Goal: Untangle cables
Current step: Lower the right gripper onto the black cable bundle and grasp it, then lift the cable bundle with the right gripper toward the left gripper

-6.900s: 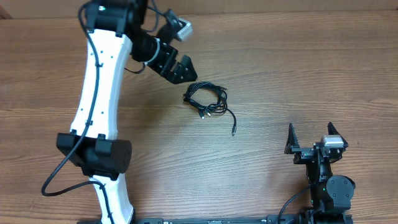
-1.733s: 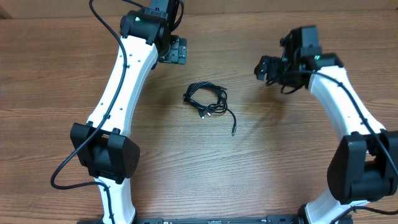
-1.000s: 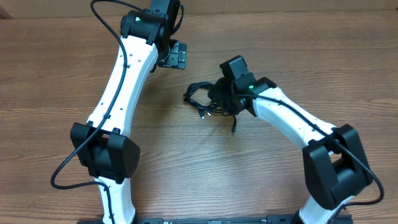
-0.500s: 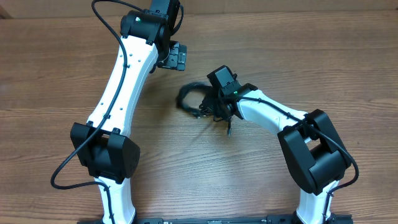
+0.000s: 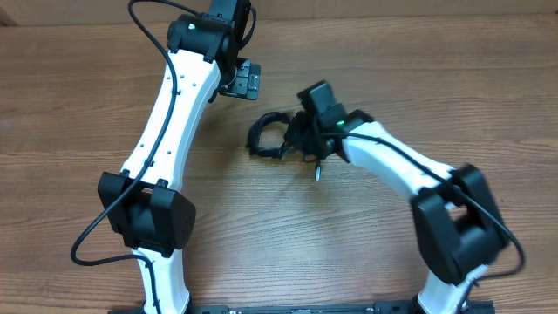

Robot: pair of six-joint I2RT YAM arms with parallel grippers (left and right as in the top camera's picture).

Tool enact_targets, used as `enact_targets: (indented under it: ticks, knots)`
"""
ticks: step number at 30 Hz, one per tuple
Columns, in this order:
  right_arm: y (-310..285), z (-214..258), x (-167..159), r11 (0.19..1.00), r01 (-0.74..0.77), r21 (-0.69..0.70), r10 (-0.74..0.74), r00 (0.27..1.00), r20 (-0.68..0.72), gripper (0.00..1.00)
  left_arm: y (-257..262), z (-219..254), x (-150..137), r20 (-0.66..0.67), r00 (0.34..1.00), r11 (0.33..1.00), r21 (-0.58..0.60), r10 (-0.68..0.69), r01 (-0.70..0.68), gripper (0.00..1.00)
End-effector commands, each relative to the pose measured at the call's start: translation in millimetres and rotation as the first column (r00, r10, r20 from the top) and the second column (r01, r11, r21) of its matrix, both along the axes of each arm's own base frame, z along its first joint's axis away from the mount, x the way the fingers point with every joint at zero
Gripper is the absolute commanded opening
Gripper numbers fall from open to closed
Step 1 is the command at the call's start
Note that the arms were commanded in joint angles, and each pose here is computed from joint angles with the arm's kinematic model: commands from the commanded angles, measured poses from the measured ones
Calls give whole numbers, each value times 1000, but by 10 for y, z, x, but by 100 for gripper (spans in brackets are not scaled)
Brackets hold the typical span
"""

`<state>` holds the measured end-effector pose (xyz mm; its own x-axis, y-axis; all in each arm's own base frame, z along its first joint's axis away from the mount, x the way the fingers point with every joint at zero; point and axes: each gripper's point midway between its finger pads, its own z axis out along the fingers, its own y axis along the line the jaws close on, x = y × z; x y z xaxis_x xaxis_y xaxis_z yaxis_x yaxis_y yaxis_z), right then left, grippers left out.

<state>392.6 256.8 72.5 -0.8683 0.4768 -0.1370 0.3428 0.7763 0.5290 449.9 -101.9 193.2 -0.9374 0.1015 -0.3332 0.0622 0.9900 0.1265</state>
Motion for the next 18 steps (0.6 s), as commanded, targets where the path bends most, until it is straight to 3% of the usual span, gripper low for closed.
enact_targets:
  ticks: [1, 7, 10, 15, 18]
  knots:
    - [-149, 703, 239, 1000, -15, -15, 17, 980, 201, 4, 86, 128, -8, 25, 1000, 1000, -7, 0, 0, 100]
    - [-291, 604, 207, 994, -19, -110, 40, 980, 193, 4, 72, 126, -9, 23, 1000, 1000, -22, 2, -1, 100]
    - [-281, 657, 242, 995, -15, -102, 36, 976, 214, 4, -133, 100, -65, -10, 999, 990, -134, -39, 38, 100]
    - [-474, 978, 457, 996, 2, -94, 25, 957, 291, 4, -865, 217, -287, -43, 969, 845, -499, -244, 191, 100]
    - [-707, 1223, 575, 995, -1, -98, 33, 947, 320, 4, -1153, 363, -374, -9, 944, 736, -629, -331, 252, 100]
